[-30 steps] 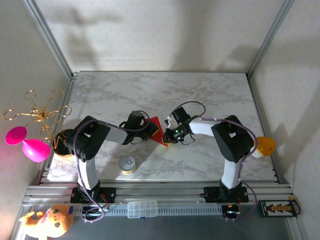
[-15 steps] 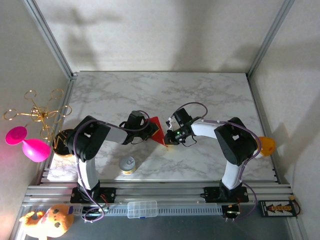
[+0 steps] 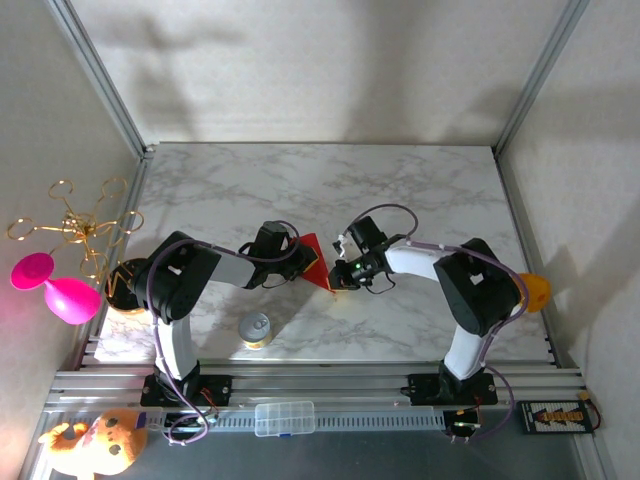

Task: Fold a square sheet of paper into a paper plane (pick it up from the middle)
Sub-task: Fourth fold the wing at the center of the table.

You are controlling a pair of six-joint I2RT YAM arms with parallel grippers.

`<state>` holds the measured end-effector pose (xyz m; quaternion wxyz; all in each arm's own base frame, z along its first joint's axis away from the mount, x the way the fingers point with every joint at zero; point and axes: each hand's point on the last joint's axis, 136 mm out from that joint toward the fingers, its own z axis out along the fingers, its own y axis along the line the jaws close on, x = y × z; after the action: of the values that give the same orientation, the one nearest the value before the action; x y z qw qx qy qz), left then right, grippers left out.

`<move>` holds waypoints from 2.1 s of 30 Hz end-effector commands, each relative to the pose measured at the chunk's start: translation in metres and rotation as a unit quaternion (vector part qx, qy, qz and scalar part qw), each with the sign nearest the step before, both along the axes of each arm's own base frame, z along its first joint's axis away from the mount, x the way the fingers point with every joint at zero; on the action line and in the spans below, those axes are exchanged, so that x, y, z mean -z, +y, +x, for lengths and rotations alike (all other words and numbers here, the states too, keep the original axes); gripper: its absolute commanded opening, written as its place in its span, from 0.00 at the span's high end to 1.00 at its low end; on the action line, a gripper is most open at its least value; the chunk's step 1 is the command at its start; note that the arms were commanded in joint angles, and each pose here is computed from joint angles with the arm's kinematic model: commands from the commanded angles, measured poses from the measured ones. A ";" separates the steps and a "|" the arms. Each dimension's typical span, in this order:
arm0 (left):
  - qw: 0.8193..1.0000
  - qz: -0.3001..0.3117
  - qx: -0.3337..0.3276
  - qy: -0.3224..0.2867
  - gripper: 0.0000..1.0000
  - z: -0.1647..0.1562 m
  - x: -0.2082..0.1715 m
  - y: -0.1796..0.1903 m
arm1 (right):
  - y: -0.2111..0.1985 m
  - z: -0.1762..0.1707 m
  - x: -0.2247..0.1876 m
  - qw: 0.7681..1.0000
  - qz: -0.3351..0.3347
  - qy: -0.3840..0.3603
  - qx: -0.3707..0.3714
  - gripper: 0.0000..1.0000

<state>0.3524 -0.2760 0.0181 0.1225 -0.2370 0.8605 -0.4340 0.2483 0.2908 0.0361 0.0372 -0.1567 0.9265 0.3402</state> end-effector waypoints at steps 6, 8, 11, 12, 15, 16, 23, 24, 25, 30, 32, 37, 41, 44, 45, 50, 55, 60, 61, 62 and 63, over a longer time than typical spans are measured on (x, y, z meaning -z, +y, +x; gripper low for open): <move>0.987 0.102 -0.025 0.119 0.85 -0.042 0.073 0.041 | 0.016 0.016 -0.008 1.000 0.015 -0.019 0.014 0.89; 0.987 0.102 -0.026 0.119 0.85 -0.042 0.073 0.041 | 0.018 0.020 -0.005 1.000 0.013 -0.020 0.018 0.89; 0.988 0.101 -0.024 0.118 0.85 -0.041 0.073 0.039 | 0.018 0.022 0.001 1.000 0.005 -0.021 0.022 0.90; 0.988 0.100 -0.024 0.117 0.85 -0.041 0.072 0.039 | 0.017 0.022 0.003 1.000 0.001 -0.020 0.022 0.89; 0.988 0.098 -0.023 0.114 0.85 -0.039 0.070 0.037 | 0.013 0.023 0.013 0.999 -0.018 -0.017 0.023 0.89; 0.988 0.098 -0.023 0.114 0.85 -0.039 0.069 0.037 | 0.011 0.023 0.017 0.999 -0.024 -0.015 0.024 0.89; 0.991 0.093 -0.010 0.091 0.85 -0.030 0.052 0.029 | 0.000 0.014 0.036 0.998 -0.055 -0.001 0.018 0.89; 0.992 0.091 -0.006 0.082 0.85 -0.027 0.046 0.027 | -0.001 0.013 0.039 0.998 -0.059 0.003 0.016 0.89; 0.993 0.090 0.000 0.071 0.84 -0.022 0.039 0.024 | -0.003 0.011 0.041 0.998 -0.064 0.005 0.014 0.90; 0.990 0.136 0.030 -0.010 0.83 0.010 -0.011 0.021 | -0.013 0.002 0.054 0.996 -0.089 0.018 0.003 0.89; 0.987 0.151 0.040 -0.038 0.82 0.021 -0.029 0.019 | -0.016 -0.001 0.058 0.995 -0.096 0.022 0.001 0.89; 0.982 0.174 0.051 -0.055 0.82 0.030 -0.034 0.019 | -0.017 -0.001 0.062 0.995 -0.100 0.025 0.000 0.89; 0.981 0.182 0.057 -0.045 0.83 0.030 -0.023 0.019 | -0.018 -0.001 0.062 0.994 -0.104 0.026 0.000 0.89; 0.980 0.186 0.059 -0.039 0.83 0.029 -0.016 0.020 | -0.019 -0.002 0.064 0.994 -0.106 0.027 0.000 0.89; 0.980 0.188 0.058 -0.037 0.83 0.029 -0.012 0.021 | -0.019 -0.002 0.064 0.994 -0.106 0.028 -0.001 0.89; 0.976 0.205 0.070 -0.031 0.84 0.031 0.004 0.023 | -0.021 -0.005 0.068 0.993 -0.111 0.033 -0.002 0.89; 0.975 0.210 0.070 -0.037 0.84 0.034 0.012 0.031 | -0.027 -0.010 0.073 0.992 -0.123 0.039 -0.001 0.88; 0.974 0.216 0.063 -0.034 0.84 0.038 0.021 0.056 | -0.043 -0.019 0.086 0.986 -0.160 0.049 -0.005 0.88; 0.974 0.215 0.059 -0.033 0.84 0.040 0.023 0.062 | -0.046 -0.022 0.088 0.985 -0.167 0.052 -0.007 0.88; 0.975 0.214 0.053 -0.030 0.84 0.042 0.025 0.070 | -0.049 -0.024 0.091 0.983 -0.175 0.054 -0.008 0.88; 0.976 0.210 0.049 -0.029 0.84 0.043 0.026 0.074 | -0.053 -0.026 0.093 0.981 -0.183 0.057 -0.009 0.88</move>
<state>0.3866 -0.2457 0.0177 0.1628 -0.1220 0.9307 -0.3039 0.2674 0.2989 0.0111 0.0481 -0.1694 0.9335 0.3124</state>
